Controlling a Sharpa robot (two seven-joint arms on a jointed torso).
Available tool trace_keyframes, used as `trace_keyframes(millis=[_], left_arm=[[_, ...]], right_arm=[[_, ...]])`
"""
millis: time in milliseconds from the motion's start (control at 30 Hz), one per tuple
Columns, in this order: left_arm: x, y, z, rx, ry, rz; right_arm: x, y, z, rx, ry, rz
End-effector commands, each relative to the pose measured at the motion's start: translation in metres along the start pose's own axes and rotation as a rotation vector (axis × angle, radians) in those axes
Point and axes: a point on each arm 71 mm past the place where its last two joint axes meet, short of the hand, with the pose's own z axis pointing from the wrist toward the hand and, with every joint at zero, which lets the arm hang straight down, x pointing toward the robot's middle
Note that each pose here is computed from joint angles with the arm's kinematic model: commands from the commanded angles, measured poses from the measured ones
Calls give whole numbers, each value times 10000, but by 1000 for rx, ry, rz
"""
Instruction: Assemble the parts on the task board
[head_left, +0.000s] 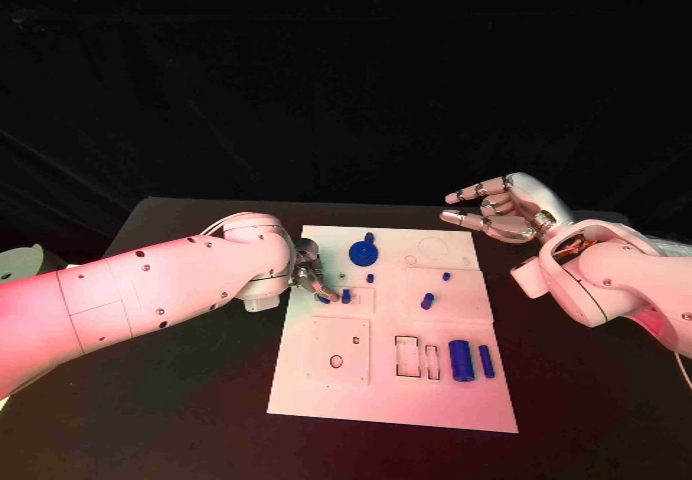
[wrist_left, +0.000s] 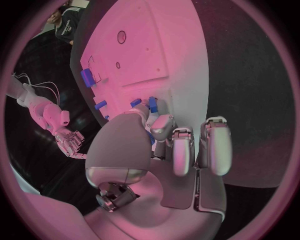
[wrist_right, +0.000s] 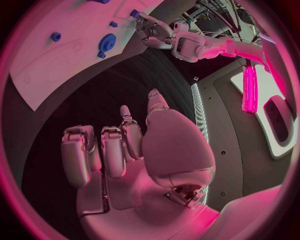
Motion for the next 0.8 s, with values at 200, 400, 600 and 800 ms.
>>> trace_keyframes(millis=[200,400,600,800], left_arm=[[27,35,10,-13,-4,-9],[20,34,2,-12,-22,-12],[2,29,-9,-10,-59,-16],[0,27,-28,-5,-78,-21]], right_arm=[[20,11,-1,-9,16,-1],[19,9,-2,-9,16,-1],[17,8,-3,-8,16,-1],[16,7,-3,-8,16,-1]])
